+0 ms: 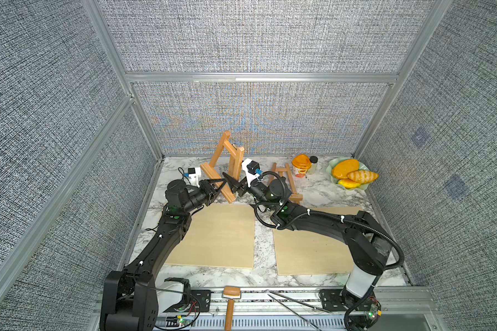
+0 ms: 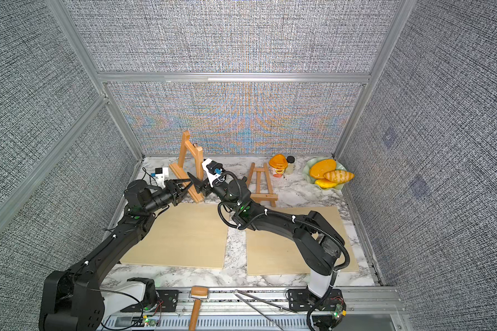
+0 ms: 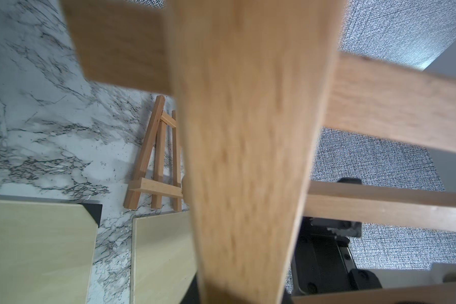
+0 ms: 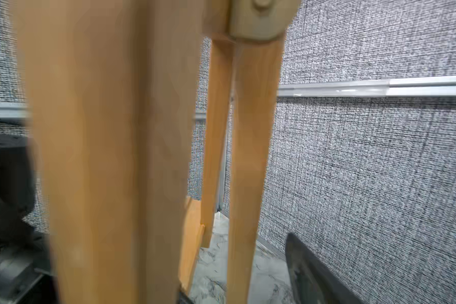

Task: Disassemble the easel
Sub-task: Fold up the easel.

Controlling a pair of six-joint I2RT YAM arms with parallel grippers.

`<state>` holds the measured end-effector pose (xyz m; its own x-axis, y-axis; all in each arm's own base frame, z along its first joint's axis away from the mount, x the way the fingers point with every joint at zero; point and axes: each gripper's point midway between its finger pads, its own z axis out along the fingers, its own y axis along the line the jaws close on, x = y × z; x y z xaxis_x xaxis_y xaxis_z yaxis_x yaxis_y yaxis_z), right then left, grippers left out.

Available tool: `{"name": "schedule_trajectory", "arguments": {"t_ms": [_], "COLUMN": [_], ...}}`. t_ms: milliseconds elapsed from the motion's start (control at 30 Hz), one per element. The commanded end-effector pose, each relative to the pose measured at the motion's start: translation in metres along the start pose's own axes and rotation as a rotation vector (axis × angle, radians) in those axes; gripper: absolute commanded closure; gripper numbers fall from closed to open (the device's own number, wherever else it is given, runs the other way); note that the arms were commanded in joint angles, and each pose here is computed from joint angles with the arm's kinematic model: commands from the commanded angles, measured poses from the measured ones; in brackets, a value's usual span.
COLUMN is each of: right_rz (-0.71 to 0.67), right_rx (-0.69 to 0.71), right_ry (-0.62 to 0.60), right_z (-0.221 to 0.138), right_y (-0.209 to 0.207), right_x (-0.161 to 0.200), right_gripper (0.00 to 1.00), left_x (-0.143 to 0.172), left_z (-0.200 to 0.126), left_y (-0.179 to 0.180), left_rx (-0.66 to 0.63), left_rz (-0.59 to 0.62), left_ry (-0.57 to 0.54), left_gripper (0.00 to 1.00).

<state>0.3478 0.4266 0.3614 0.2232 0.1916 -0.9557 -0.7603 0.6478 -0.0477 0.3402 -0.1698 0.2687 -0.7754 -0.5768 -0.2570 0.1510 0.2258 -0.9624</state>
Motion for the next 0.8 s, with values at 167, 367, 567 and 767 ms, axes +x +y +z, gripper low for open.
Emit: {"name": "schedule_trajectory", "arguments": {"t_ms": [167, 367, 567, 767], "right_rz": [0.026, 0.058, 0.097, 0.074], "right_rx": [-0.038, -0.020, 0.006, -0.002], "right_ry": [-0.004, -0.010, -0.013, 0.026], "right_z": [-0.001, -0.005, 0.001, 0.006], "right_y": [0.005, 0.002, -0.009, -0.008], "right_x": [-0.002, 0.003, 0.003, 0.006], "right_gripper": [0.85, 0.90, 0.94, 0.97], "left_x": [0.000, -0.001, 0.000, -0.001], "left_z": [0.000, 0.003, 0.005, 0.006], "left_y": [-0.005, 0.001, 0.006, 0.011], "left_rx": [0.003, -0.018, -0.035, -0.025], "left_rz": [0.083, 0.088, 0.110, 0.124], "left_ry": [0.012, 0.023, 0.041, 0.044], "left_gripper": [1.00, 0.88, 0.80, 0.86]}}
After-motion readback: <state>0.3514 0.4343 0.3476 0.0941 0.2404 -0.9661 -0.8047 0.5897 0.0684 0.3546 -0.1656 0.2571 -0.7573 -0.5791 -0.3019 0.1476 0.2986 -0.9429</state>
